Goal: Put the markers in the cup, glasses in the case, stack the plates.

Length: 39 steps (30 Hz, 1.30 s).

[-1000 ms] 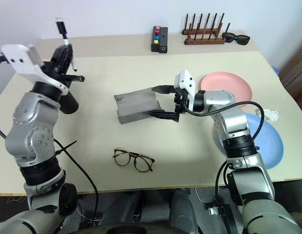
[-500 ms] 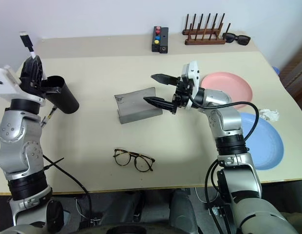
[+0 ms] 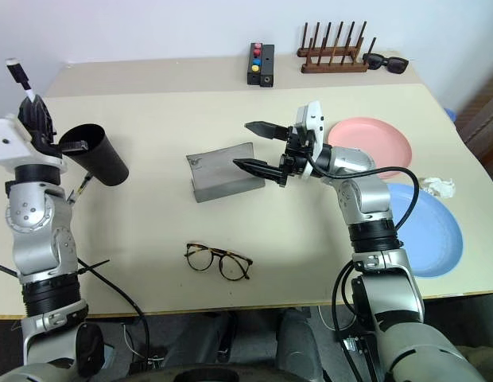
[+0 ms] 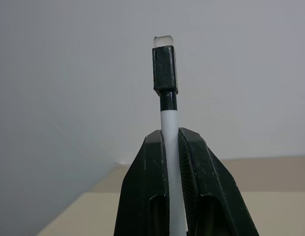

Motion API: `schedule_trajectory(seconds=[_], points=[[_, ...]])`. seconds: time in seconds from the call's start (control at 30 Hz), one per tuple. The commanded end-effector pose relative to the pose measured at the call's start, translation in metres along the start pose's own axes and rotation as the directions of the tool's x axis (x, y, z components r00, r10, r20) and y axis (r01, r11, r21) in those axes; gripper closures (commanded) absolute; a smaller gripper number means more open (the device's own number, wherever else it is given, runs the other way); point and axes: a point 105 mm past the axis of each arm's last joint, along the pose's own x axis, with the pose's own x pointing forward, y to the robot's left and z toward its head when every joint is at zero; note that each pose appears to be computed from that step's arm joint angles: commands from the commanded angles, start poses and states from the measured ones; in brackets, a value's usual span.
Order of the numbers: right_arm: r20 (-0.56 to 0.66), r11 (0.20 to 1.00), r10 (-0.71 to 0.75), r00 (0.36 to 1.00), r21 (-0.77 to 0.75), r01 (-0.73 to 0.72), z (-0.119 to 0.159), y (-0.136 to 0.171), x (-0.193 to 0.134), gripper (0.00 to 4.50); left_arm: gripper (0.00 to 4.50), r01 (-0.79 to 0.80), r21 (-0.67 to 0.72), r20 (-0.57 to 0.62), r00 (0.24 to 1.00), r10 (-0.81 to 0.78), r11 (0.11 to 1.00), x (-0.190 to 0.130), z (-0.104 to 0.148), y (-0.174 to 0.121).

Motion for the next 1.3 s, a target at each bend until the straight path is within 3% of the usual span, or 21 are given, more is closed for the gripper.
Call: schedule_trajectory(seconds=[0.03,0.53,0.63,0.83,1.2,1.3], points=[[0.041,0.998,0.016,0.999,-0.060,-0.013,0.019,0.002,0.004,0.00,4.31,-0.009,0.042,0.072,0.997,0.006,0.999,0.006,0.011,0.000],[0.040,0.998,0.000,0.999,-0.066,0.003,0.028,0.005,0.006,0.00,4.31,-0.030,0.033,0.054,0.998,0.028,0.999,0.010,-0.010,-0.004],[0.040,0.998,-0.008,0.999,-0.068,0.011,0.029,0.004,0.007,0.00,3.40,-0.025,0.018,0.050,0.998,0.024,1.000,0.010,-0.011,-0.005],[0.039,0.997,-0.018,0.999,-0.068,0.021,0.029,0.003,0.007,0.00,0.50,-0.010,-0.025,0.034,0.999,0.010,1.000,0.009,-0.012,-0.006],[0.041,0.998,-0.022,0.999,-0.065,0.024,0.027,0.001,0.008,0.00,0.50,-0.021,-0.064,0.072,0.997,0.026,0.998,0.012,0.006,0.002],[0.040,0.998,-0.023,0.999,-0.065,0.025,0.026,0.000,0.008,0.00,0.50,-0.069,-0.123,0.070,0.994,0.078,0.990,0.015,0.017,0.019]])
